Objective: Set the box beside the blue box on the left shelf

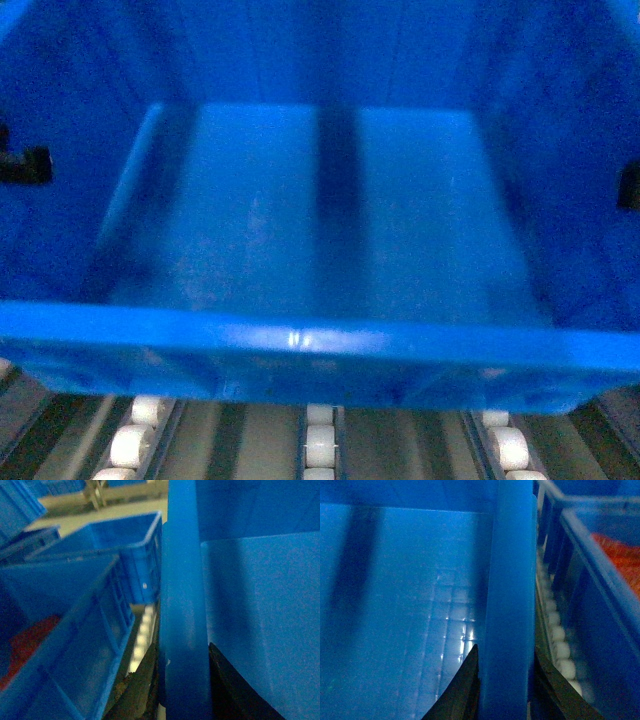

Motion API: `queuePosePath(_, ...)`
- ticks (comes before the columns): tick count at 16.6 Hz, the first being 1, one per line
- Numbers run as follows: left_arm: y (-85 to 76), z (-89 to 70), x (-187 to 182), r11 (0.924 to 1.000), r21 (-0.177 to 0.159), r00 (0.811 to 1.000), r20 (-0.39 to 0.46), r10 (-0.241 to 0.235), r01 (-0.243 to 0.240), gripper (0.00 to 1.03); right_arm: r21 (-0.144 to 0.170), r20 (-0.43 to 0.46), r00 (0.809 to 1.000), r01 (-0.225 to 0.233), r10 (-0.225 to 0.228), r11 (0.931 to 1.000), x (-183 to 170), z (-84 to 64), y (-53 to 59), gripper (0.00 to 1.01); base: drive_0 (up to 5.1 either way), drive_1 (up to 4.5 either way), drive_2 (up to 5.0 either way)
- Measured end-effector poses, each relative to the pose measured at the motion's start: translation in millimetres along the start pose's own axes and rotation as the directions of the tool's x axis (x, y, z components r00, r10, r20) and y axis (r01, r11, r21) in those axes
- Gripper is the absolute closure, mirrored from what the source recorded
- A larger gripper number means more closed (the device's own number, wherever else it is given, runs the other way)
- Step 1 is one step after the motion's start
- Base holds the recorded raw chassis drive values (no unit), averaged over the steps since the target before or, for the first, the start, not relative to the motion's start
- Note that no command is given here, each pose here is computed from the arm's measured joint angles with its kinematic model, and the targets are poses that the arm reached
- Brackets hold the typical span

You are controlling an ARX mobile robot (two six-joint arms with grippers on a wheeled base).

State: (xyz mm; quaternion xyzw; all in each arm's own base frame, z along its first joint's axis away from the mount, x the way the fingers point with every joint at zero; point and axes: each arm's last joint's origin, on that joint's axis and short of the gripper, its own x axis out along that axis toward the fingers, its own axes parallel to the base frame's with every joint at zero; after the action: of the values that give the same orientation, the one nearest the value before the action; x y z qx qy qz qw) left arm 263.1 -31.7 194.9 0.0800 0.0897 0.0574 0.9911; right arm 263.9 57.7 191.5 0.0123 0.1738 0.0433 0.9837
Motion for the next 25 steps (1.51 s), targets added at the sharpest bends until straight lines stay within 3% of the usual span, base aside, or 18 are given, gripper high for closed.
queuePosePath(2, -4.1, -12.7, 5.7, 0.9998, 0.013, 0.998, -0.063, -0.016, 0.016, 0.84, 0.016, -0.074, 0.997, 0.011, -0.01, 0.9998, 8.0, -16.0, -2.8, 0.8, 0.0, 0.0, 0.0)
queuePosePath(5, -9.3, -24.4, 10.5, 0.9993, -0.016, 0.993, -0.117, -0.034, 0.033, 0.84, 0.001, -0.06, 0.998, 0.017, -0.017, 0.9999, 9.6, -15.3, -5.4, 0.8, 0.0, 0.0, 0.0)
queuePosePath(9, -15.2, -22.2, 10.7, 0.9983, -0.029, 0.986, -0.156, -0.055, 0.051, 0.84, 0.009, -0.076, 0.997, 0.024, -0.023, 0.9997, 11.3, -13.9, -10.9, 0.8, 0.0, 0.0, 0.0)
queuePosePath(12, -15.4, -14.7, 14.6, 0.9984, -0.018, 0.963, -0.262, -0.056, 0.053, 0.84, 0.077, -0.192, 0.981, -0.018, 0.033, 0.9969, 15.4, -8.2, -14.3, 0.8, 0.0, 0.0, 0.0)
queuePosePath(15, -16.7, -13.6, 18.4, 0.9982, -0.025, 0.958, -0.279, -0.06, 0.055, 0.84, 0.083, -0.205, 0.978, -0.01, 0.027, 0.9965, 20.6, -8.9, -14.3, 0.8, 0.0, 0.0, 0.0)
queuePosePath(16, -16.9, -13.7, 19.3, 0.9982, -0.035, 0.96, -0.276, -0.057, 0.05, 0.77, 0.085, -0.201, 0.979, -0.011, 0.028, 0.9963, 20.8, -8.4, -14.2, 0.76, 0.0, 0.0, 0.0)
queuePosePath(17, -18.6, -12.9, 21.2, 0.9975, -0.066, 0.971, -0.238, -0.041, 0.026, 0.65, 0.096, -0.174, 0.983, -0.037, 0.053, 0.9947, 20.8, -7.5, -13.5, 0.64, 0.0, 0.0, 0.0)
queuePosePath(19, -19.2, -8.4, 21.4, 0.99, -0.139, 0.988, -0.147, -0.043, 0.022, 0.45, 0.098, -0.08, 0.992, -0.092, 0.1, 0.9909, 19.7, -2.1, -8.3, 0.44, 0.0, 0.0, 0.0)
queuePosePath(20, -18.7, -3.7, 21.4, 0.9868, -0.16, 0.995, -0.093, -0.038, 0.023, 0.34, 0.096, -0.031, 0.993, -0.106, 0.11, 0.9897, 18.2, 2.9, -6.1, 0.33, 0.0, 0.0, 0.0)
queuePosePath(21, -17.0, 2.9, 19.5, 0.9812, -0.19, 0.999, -0.002, -0.036, 0.035, 0.13, 0.095, 0.029, 0.994, -0.112, 0.109, 0.9892, 16.1, 6.4, -6.2, 0.11, 0.0, 0.0, 0.0)
queuePosePath(22, -13.4, 20.4, 10.8, 0.9717, -0.233, 0.986, 0.168, -0.001, 0.04, 0.05, 0.1, 0.179, 0.983, -0.05, 0.032, 0.9937, 9.5, 15.2, -8.8, 0.03, 0.0, 0.0, 0.0)
queuePosePath(24, -13.7, 19.1, 11.2, 0.9723, -0.23, 0.987, 0.159, -0.002, 0.039, 0.05, 0.091, 0.211, 0.977, -0.032, 0.012, 0.9953, 9.1, 15.0, -9.3, 0.05, 0.0, 0.0, 0.0)
queuePosePath(25, -13.6, 19.1, 11.1, 0.9733, -0.226, 0.987, 0.161, -0.004, 0.041, 0.05, 0.081, 0.273, 0.962, 0.0, -0.022, 0.9967, 6.8, 14.0, -10.7, 0.1, 0.0, 0.0, 0.0)
